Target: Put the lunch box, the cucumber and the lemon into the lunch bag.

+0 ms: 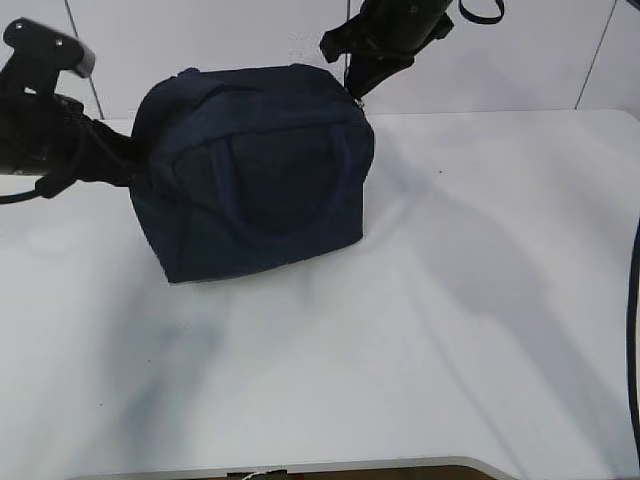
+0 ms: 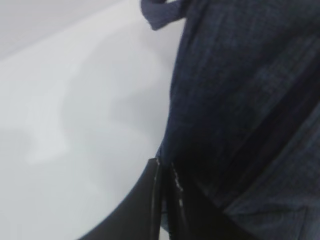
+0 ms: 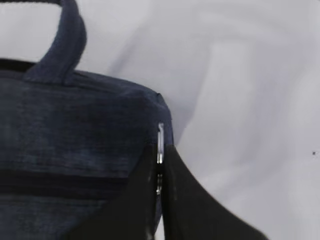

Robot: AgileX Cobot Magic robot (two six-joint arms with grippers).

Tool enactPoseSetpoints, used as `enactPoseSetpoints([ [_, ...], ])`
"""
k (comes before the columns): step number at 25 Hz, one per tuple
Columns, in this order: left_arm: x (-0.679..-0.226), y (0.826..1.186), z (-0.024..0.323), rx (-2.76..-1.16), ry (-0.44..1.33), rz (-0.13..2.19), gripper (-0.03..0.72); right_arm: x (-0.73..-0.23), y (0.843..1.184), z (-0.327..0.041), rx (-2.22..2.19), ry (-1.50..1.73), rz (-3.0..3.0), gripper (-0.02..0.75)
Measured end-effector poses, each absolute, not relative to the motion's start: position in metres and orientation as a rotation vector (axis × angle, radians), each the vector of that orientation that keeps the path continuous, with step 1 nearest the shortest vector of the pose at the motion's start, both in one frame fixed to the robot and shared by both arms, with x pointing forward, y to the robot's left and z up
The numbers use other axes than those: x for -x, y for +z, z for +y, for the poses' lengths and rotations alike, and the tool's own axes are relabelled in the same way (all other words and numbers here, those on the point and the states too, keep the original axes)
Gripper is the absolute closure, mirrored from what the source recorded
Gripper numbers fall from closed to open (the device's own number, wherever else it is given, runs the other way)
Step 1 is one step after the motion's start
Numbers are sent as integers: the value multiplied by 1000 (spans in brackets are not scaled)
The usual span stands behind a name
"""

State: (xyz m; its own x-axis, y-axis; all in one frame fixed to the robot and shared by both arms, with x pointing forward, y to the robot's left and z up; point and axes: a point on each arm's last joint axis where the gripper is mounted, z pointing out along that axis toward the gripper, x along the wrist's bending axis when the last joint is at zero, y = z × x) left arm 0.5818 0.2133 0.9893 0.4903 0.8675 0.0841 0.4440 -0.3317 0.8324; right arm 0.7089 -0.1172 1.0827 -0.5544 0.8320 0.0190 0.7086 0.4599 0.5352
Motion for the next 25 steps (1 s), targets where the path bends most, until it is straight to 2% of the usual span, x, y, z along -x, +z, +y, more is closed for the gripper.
enactPoseSetpoints([
  [12, -631, 974, 213, -1954, 725, 1121, 711, -701, 1097, -115, -1345, 806, 2466, 733],
  [16, -635, 972, 211, -1953, 717, 1114, 711, -690, 1099, -119, -1373, 771, 2491, 733],
  [21, -637, 969, 210, -1954, 709, 1112, 711, -675, 1083, -130, -1414, 618, 2535, 733],
  [25, -636, 970, 208, -1948, 692, 1093, 711, -670, 1088, -132, -1593, 634, 2452, 733],
])
